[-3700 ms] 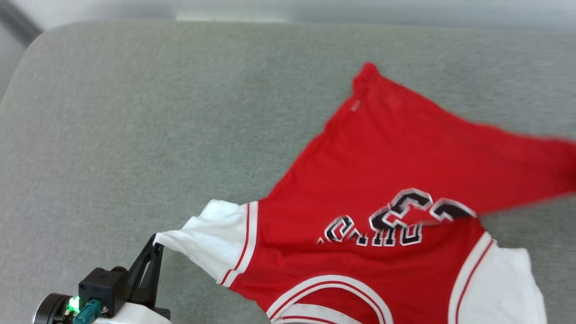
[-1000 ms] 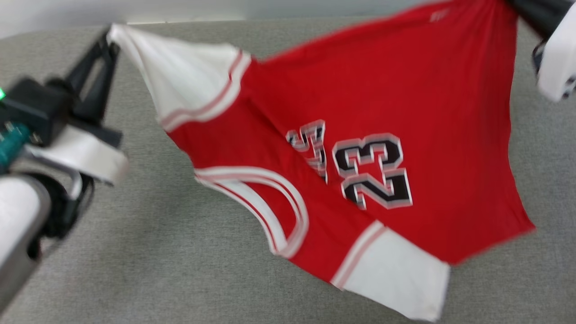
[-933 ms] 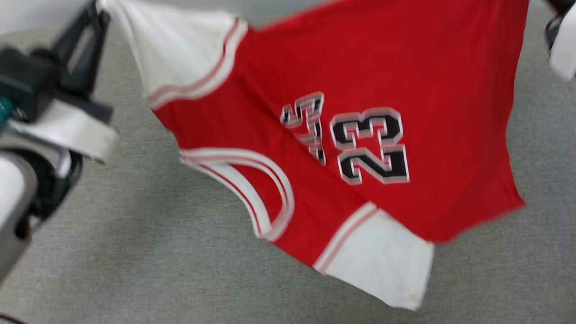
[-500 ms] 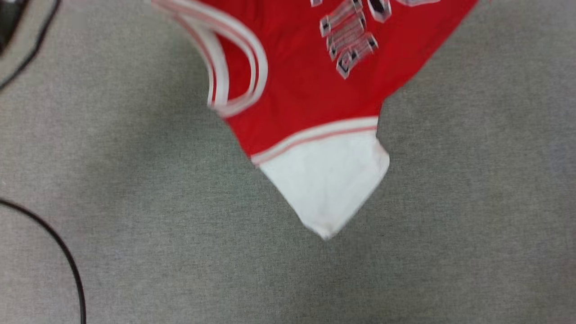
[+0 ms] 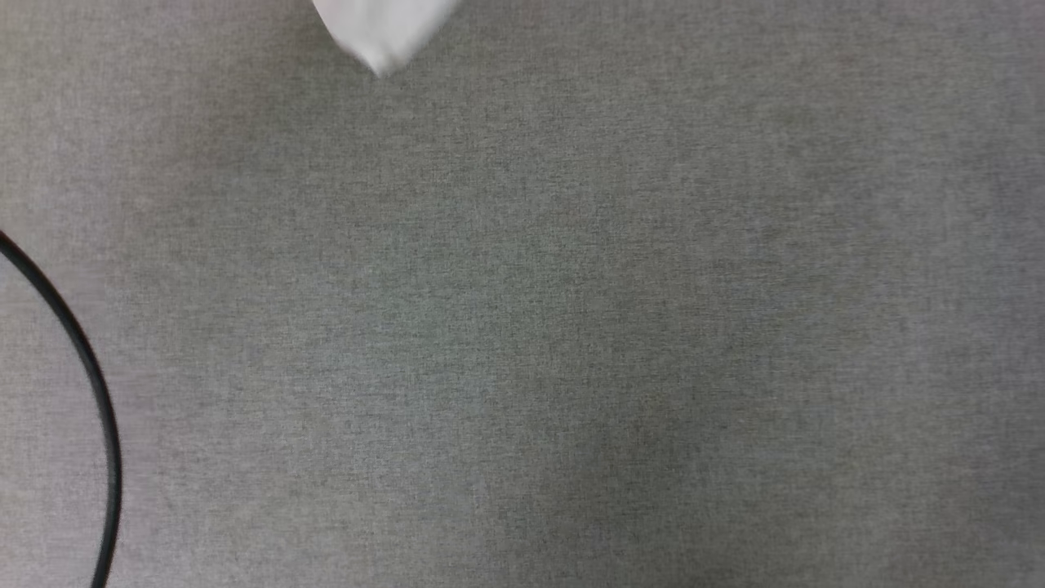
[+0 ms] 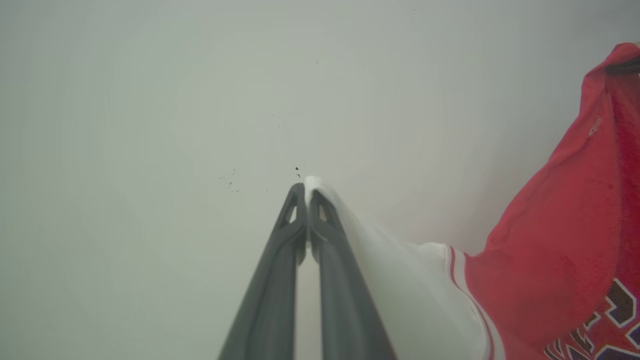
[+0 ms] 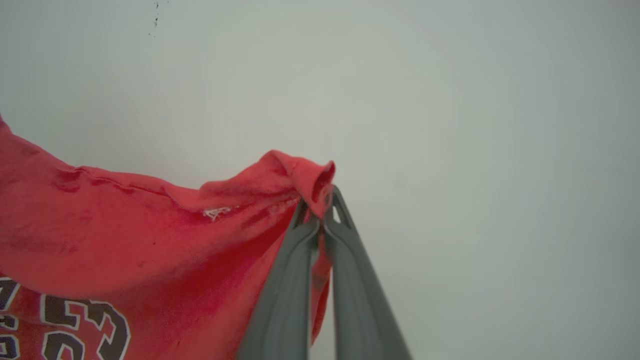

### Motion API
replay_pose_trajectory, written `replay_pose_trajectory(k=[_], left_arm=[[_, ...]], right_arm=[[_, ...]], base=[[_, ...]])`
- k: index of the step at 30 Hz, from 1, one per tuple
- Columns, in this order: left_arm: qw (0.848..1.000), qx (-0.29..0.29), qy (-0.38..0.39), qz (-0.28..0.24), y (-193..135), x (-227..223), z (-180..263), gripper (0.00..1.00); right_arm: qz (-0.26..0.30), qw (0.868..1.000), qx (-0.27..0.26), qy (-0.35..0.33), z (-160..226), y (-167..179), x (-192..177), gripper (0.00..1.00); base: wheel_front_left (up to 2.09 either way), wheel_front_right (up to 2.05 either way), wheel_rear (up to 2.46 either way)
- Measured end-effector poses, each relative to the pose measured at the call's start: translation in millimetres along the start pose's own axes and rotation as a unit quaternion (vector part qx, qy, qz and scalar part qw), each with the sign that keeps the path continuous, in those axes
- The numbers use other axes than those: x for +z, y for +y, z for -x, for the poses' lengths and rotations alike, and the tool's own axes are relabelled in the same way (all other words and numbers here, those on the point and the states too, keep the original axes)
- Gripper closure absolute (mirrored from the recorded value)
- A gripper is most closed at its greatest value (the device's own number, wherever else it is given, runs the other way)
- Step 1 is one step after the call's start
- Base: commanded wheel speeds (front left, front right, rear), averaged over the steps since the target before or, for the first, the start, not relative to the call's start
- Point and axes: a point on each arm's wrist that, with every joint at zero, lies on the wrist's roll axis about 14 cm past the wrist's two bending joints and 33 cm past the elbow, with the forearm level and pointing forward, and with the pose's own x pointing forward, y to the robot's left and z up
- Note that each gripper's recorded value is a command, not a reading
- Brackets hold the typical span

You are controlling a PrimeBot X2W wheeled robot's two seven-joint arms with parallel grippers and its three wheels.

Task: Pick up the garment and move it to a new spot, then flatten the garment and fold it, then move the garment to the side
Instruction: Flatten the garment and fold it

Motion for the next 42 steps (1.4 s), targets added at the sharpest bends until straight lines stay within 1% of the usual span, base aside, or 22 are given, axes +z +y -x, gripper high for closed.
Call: replay_pose_trajectory(k=[3, 5, 9, 13, 16, 19, 25, 32, 35, 40, 42], left_arm=[[1.0, 0.01, -0.013, -0.016, 11.8, 9.1, -10.9, 1.0], [1.0, 0.013, -0.02, -0.018, 13.8, 11.4, -16.5, 1.0], [1.0, 0.019, -0.014, -0.011, 16.4, -1.6, -21.8, 1.0], [1.0, 0.01, 0.012, -0.007, 7.4, -31.2, -19.7, 1.0], [0.999, 0.011, 0.036, 0.01, 3.6, -57.6, -12.0, 1.0], [0.998, 0.004, 0.064, 0.029, -8.8, -87.9, 0.7, 1.0], [0.99, -0.019, 0.121, 0.066, -42.7, -136.9, 37.8, 1.0], [0.972, -0.029, 0.192, 0.129, -81.8, -179.6, 107.1, 1.0], [0.963, -0.03, 0.222, 0.15, -97.9, -189.6, 142.8, 1.0], [0.948, -0.023, 0.257, 0.188, -123.3, -188.5, 199.0, 1.0], [0.941, -0.018, 0.273, 0.197, -131.3, -186.6, 224.2, 1.0]], right_arm=[[-0.001, 1.0, -0.001, -0.01, -11.2, 3.4, 5.6, 1.0], [0.001, 1.0, -0.001, -0.009, -17.1, 6.5, 2.8, 1.0], [-0.007, 1.0, 0.0, -0.005, -25.9, 12.1, -8.8, 1.0], [-0.013, 1.0, 0.012, 0.016, -28.7, 25.7, -34.3, 1.0], [-0.014, 0.999, 0.02, 0.041, -23.3, 33.7, -60.9, 1.0], [-0.02, 0.996, 0.037, 0.073, -13.7, 49.6, -91.2, 1.0], [-0.039, 0.99, 0.068, 0.115, 10.8, 82.4, -130.4, 1.0], [-0.061, 0.976, 0.11, 0.178, 63.0, 124.7, -172.6, 1.0], [-0.069, 0.969, 0.125, 0.204, 92.0, 137.6, -187.6, 1.0], [-0.085, 0.959, 0.14, 0.233, 136.9, 147.9, -199.6, 1.0], [-0.082, 0.954, 0.151, 0.245, 156.3, 152.8, -204.0, 1.0]], base=[[0.0, 0.0, 0.0], [0.0, 0.0, 0.0], [0.0, 0.0, 0.0], [0.0, 0.0, 0.0], [0.0, 0.0, 0.0], [0.0, 0.0, 0.0], [0.0, 0.0, 0.0], [0.0, 0.0, 0.0], [0.0, 0.0, 0.0], [0.0, 0.0, 0.0], [0.0, 0.0, 0.0]])
